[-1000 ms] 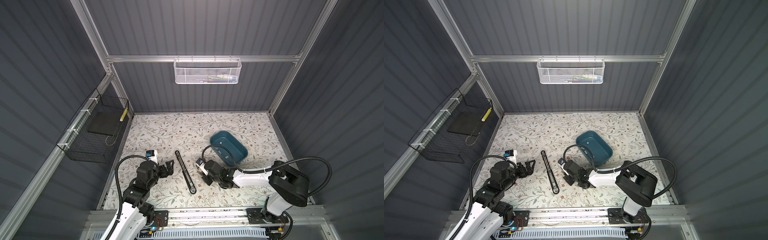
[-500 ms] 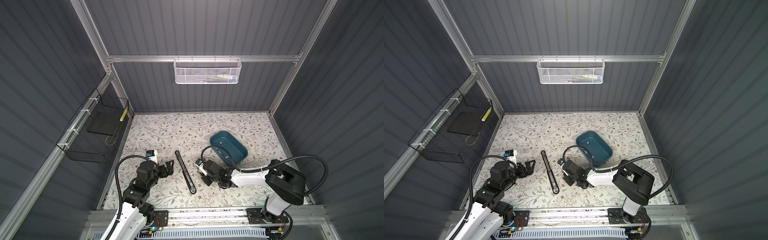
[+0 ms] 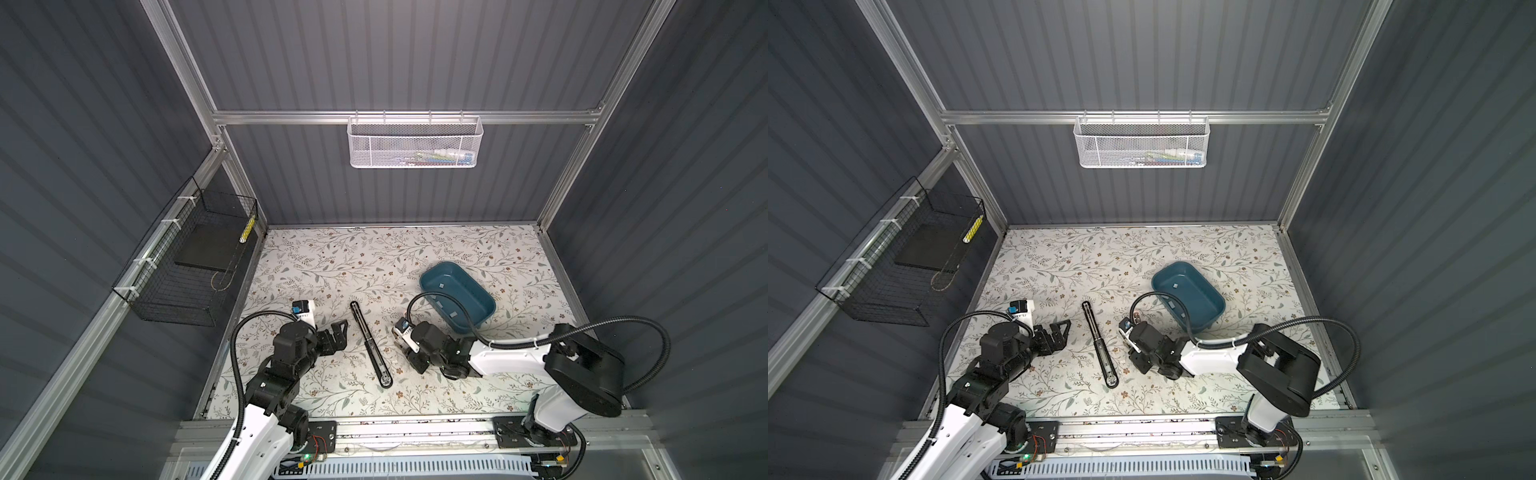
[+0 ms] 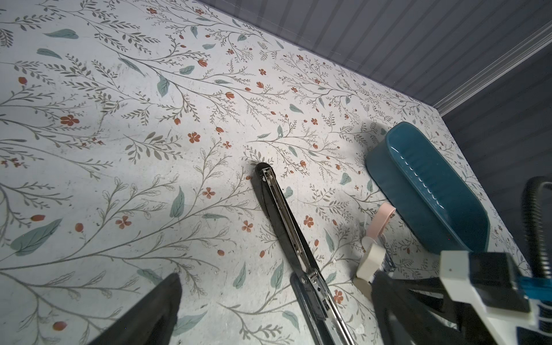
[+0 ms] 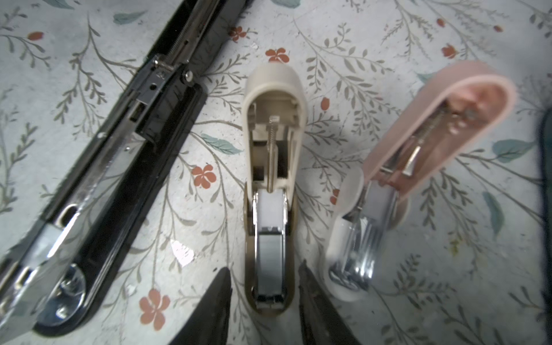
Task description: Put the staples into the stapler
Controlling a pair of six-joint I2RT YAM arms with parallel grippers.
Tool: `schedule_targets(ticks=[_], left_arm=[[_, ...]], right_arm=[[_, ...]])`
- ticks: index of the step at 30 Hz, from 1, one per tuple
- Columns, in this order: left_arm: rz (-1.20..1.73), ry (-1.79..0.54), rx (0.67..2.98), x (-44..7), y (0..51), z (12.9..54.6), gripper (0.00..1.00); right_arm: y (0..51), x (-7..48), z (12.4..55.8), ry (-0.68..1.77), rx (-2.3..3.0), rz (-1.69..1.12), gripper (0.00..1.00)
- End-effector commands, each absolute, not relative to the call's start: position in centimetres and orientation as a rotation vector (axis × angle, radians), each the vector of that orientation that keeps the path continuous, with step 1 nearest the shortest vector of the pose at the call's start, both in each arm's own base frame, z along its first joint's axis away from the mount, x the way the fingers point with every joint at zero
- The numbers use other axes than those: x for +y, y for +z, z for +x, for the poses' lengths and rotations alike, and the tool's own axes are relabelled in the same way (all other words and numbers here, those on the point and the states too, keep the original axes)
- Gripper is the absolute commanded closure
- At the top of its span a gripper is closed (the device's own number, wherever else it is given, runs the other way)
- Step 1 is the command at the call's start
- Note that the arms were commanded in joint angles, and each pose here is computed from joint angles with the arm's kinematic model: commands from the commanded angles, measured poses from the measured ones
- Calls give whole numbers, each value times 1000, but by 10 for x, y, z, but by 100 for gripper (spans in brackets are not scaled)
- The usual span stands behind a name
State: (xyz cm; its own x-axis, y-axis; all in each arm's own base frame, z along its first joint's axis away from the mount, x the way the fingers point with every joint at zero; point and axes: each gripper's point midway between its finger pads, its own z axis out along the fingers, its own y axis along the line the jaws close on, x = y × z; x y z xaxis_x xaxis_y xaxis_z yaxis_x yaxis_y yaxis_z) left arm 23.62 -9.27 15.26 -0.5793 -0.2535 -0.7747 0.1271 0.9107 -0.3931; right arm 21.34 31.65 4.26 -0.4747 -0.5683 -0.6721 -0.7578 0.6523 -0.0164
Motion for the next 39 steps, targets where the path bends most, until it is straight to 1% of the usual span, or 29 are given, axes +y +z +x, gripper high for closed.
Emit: schedule_targets(ticks=[1, 5, 6, 8, 9, 13, 18, 21, 25, 27, 29, 31, 33, 36, 39], left_arm=[[-97, -514, 2141, -92, 148, 234, 1], [-100, -515, 2138, -91, 148, 234, 1], [-100, -513, 2138, -91, 148, 234, 1], [-108, -506, 2137, -90, 149, 233, 0], [-115, -500, 2137, -88, 149, 234, 0], [-173, -483, 2128, -85, 159, 242, 1], [-146, -464, 1983, -88, 223, 272, 1], [-103, -447, 1924, -91, 253, 282, 1], [-53, -380, 1888, -91, 262, 295, 1], [-62, -327, 1908, -86, 255, 302, 1], [-59, -278, 1932, -84, 246, 308, 1], [-43, -231, 1951, -81, 242, 311, 1], [-43, -191, 1953, -76, 244, 312, 1], [-28, -186, 1912, -77, 249, 314, 1], [-10, -169, 1866, -77, 260, 319, 0]], right_arm=[[65, 316, 210, 436, 2169, -976, 59], [77, 311, 213, 454, 2145, -910, 65], [79, 309, 215, 447, 2146, -895, 67], [83, 301, 225, 401, 2154, -824, 75], [86, 297, 228, 388, 2154, -791, 76], [115, 266, 246, 327, 2139, -578, 73], [160, 221, 254, 343, 2149, -288, 73], [166, 194, 261, 393, 2201, -112, 73], [167, 165, 278, 448, 2295, 78, 73], [169, 156, 288, 441, 2323, 121, 73], [173, 143, 298, 377, 2363, 145, 71], [162, 136, 310, 320, 2431, 139, 68], [157, 134, 323, 330, 2473, 126, 66], [150, 132, 344, 317, 2519, 127, 68], [140, 128, 361, 247, 2550, 143, 72]])
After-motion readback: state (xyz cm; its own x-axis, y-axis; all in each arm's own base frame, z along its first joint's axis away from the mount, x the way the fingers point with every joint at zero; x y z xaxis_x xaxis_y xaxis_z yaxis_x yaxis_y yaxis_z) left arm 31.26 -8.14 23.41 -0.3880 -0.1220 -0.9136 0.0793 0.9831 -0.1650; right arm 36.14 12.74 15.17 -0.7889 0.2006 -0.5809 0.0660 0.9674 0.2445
